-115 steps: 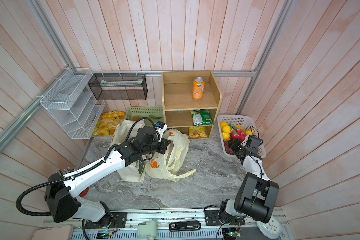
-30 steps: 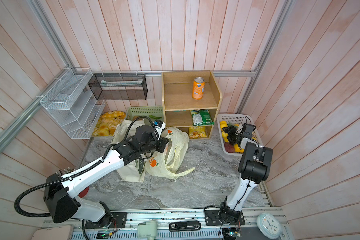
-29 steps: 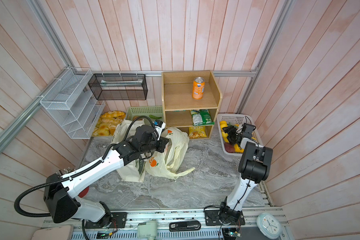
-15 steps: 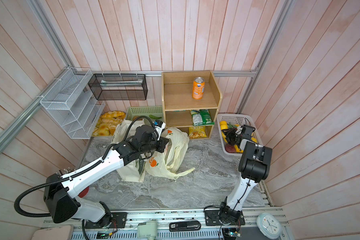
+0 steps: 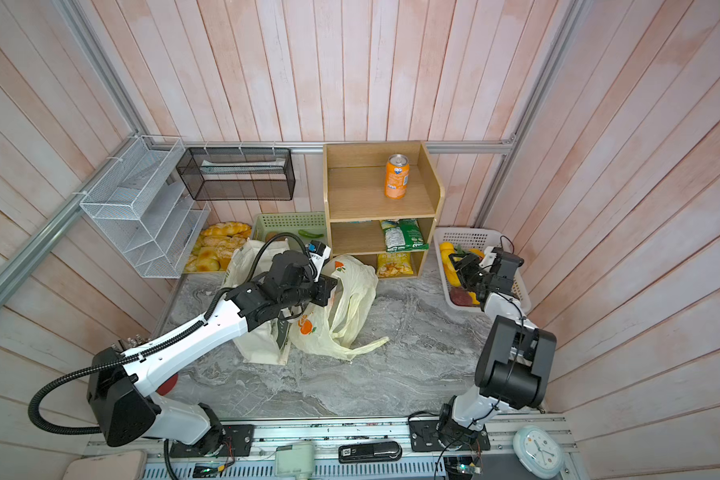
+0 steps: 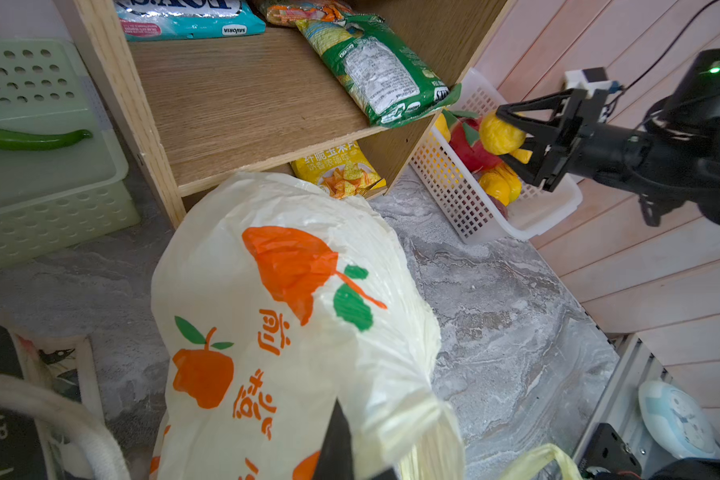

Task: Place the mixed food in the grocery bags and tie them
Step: 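Lift the yellow pear and carry it to the bag held by the left gripper, then lower the pear into the yellow bag and open the right gripper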

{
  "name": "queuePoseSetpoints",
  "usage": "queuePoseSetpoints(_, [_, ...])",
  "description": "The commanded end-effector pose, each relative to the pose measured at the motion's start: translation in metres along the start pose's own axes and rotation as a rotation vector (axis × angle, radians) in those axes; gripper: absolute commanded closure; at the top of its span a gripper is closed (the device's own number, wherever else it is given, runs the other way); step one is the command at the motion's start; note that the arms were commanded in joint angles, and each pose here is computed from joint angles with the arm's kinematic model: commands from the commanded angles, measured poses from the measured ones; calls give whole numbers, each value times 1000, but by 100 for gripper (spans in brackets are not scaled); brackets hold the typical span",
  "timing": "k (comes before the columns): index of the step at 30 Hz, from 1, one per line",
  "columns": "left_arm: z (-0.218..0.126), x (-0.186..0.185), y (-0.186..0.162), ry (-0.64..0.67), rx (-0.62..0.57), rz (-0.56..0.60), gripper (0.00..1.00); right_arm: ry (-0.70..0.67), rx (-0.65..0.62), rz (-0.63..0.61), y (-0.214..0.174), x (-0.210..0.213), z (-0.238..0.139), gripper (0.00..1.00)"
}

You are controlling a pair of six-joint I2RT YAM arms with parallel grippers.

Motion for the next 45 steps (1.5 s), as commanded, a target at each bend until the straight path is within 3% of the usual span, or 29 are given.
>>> queuePoseSetpoints(1, [-1,3,6,21,-8,22,100,86,48,-98,-32,48,-11,67])
queuePoseSetpoints(5, [-1,10,5,53,-1,35,100,155,168,-256,-96,99,-24,67])
queuePoseSetpoints(8, [-5,17,10,66,-13,23,100,181,240,-332,-144,114,-37,66])
queuePoseSetpoints(14, [-11,33,16,83,-26,-20,100,187,412,-421,-231,109,-58,66])
queuePoseSetpoints(20, [-9,38,15,78,-18,-36,100,225,507,-412,-288,103,-60,66])
queuePoseSetpoints(29, [-4,36,12,54,-11,-58,100,307,591,-423,-333,126,-44,66])
queuePoseSetpoints(40, [5,30,2,-8,22,-95,100,341,585,-437,-341,153,11,64])
queuePoseSetpoints(43, [7,26,1,-35,24,-108,100,339,574,-421,-343,156,31,61])
queuePoseSetpoints(45, [8,25,0,-46,26,-111,100,334,580,-416,-347,155,43,53])
Point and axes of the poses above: each gripper's point midway between its finger pads, its own z axis out along the fingers, its own x axis along the line the jaws close on, y = z × x, the point moved 1 cm from there along -z, back along the fingers, and after that the axes turned 6 degrees about -z, right-handed, at the moved point
